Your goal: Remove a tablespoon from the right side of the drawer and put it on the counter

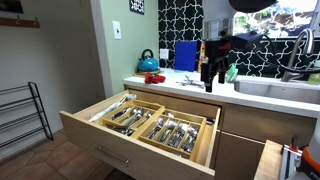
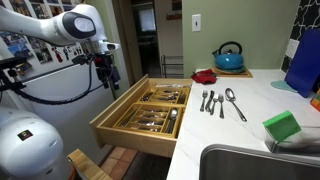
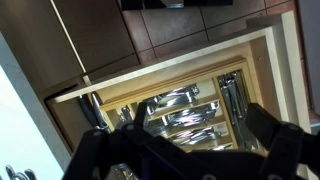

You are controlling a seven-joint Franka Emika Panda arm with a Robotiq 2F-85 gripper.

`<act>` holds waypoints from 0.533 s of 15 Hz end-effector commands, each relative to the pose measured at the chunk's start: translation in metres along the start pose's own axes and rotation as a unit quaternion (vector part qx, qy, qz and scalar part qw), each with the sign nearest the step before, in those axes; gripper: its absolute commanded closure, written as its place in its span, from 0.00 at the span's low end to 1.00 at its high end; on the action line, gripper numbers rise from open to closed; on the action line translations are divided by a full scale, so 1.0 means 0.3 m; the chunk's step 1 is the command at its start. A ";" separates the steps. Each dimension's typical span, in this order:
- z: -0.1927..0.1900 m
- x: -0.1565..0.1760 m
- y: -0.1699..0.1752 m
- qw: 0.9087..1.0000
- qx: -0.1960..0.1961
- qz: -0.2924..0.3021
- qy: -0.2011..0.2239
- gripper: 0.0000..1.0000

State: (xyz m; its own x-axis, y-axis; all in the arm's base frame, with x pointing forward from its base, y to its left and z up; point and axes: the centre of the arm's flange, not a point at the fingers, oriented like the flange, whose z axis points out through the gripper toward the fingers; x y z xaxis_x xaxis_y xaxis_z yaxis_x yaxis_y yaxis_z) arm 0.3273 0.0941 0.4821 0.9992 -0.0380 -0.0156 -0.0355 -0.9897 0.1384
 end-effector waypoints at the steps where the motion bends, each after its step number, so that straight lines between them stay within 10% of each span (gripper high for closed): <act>1: 0.041 0.225 0.085 0.998 0.016 0.065 -0.006 0.00; 8: 0.236 0.564 0.189 0.985 -0.018 0.174 0.001 0.00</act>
State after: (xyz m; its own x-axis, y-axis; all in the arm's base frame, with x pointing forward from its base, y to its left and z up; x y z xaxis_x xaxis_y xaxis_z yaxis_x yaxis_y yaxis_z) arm 0.4422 0.0231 0.4387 0.9543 -0.2900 0.0725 -0.2966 -0.9489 0.1077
